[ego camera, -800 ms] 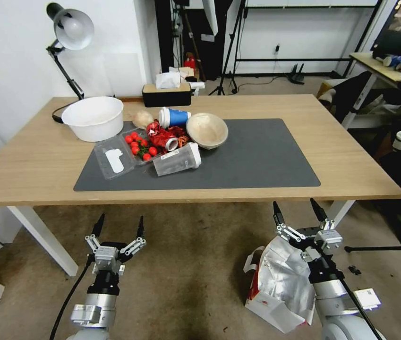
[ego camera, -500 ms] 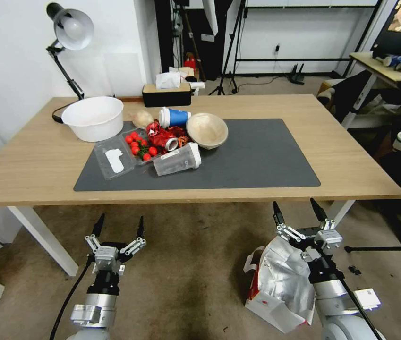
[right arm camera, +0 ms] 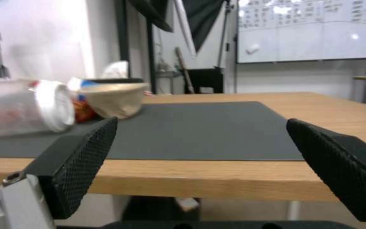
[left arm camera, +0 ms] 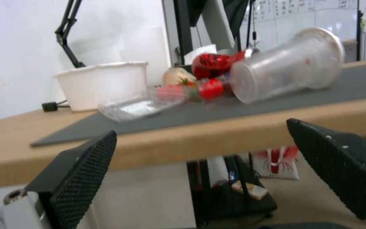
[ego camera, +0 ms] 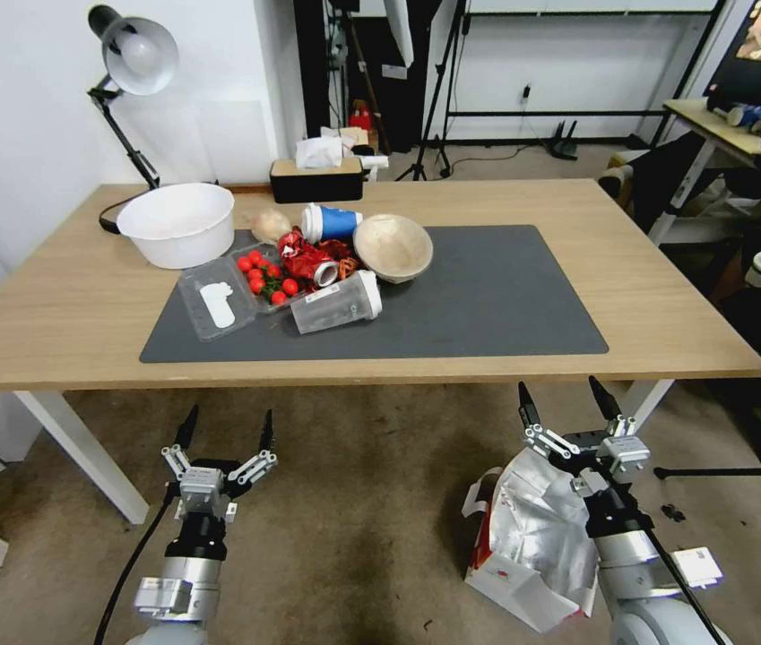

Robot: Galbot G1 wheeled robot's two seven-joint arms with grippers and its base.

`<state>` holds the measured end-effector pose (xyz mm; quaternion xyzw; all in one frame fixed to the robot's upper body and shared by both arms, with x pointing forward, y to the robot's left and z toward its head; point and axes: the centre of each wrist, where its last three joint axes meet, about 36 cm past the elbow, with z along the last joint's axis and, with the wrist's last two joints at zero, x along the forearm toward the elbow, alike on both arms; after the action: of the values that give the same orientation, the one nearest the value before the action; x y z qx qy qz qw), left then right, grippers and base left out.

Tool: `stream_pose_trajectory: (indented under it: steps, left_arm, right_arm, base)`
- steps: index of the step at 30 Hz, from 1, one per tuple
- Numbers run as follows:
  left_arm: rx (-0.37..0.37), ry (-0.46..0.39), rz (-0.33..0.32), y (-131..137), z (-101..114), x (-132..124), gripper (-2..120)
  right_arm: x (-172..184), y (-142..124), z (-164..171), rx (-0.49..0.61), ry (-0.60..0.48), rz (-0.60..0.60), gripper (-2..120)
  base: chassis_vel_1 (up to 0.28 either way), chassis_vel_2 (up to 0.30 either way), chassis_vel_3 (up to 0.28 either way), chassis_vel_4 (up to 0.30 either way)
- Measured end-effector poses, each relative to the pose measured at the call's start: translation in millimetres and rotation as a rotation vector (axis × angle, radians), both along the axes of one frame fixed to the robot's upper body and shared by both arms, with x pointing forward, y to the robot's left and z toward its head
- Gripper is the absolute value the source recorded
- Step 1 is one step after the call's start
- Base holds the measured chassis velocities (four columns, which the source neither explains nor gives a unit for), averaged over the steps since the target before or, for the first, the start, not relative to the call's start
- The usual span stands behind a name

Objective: Pick up the food delivery bag from the floor and place it on the table.

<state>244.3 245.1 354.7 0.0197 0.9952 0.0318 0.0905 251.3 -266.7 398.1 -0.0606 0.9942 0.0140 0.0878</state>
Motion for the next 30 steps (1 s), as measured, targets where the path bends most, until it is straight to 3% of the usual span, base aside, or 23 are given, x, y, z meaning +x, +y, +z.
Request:
stream_pose_trajectory:
  steps: [2,3,5,8,16,30]
  left_arm:
    - [-0.007,0.013,0.002,5.6,19.5,15.8,100]
    - [-0.007,0.013,0.002,5.6,19.5,15.8,100]
    - [-0.017,0.029,0.0,11.2,43.5,31.9,100]
    - [-0.024,0.04,-0.01,12.1,56.7,37.9,100]
    - [-0.013,0.053,-0.003,10.6,54.0,31.2,99]
    - [-0.002,0.04,0.0,9.4,51.8,27.1,99]
  right_arm:
    - [-0.1,-3.4,12.3,-0.058,0.05,-0.064,100]
    - [-0.1,-3.4,12.3,-0.058,0.05,-0.064,100]
    - [-1.1,-7.3,26.0,-0.121,0.11,-0.144,100]
    - [-1.1,-8.5,30.6,-0.13,0.137,-0.159,100]
    - [1.3,-10.8,30.7,-0.054,0.078,-0.041,100]
    - [2.4,-10.8,27.0,-0.036,0.071,-0.019,100]
  base:
    - [0.0,0.0,0.0,0.0]
    - [0.0,0.0,0.0,0.0]
    - [0.0,0.0,0.0,0.0]
    - [0.0,0.0,0.0,0.0]
    - [0.0,0.0,0.0,0.0]
    - [0.0,0.0,0.0,0.0]
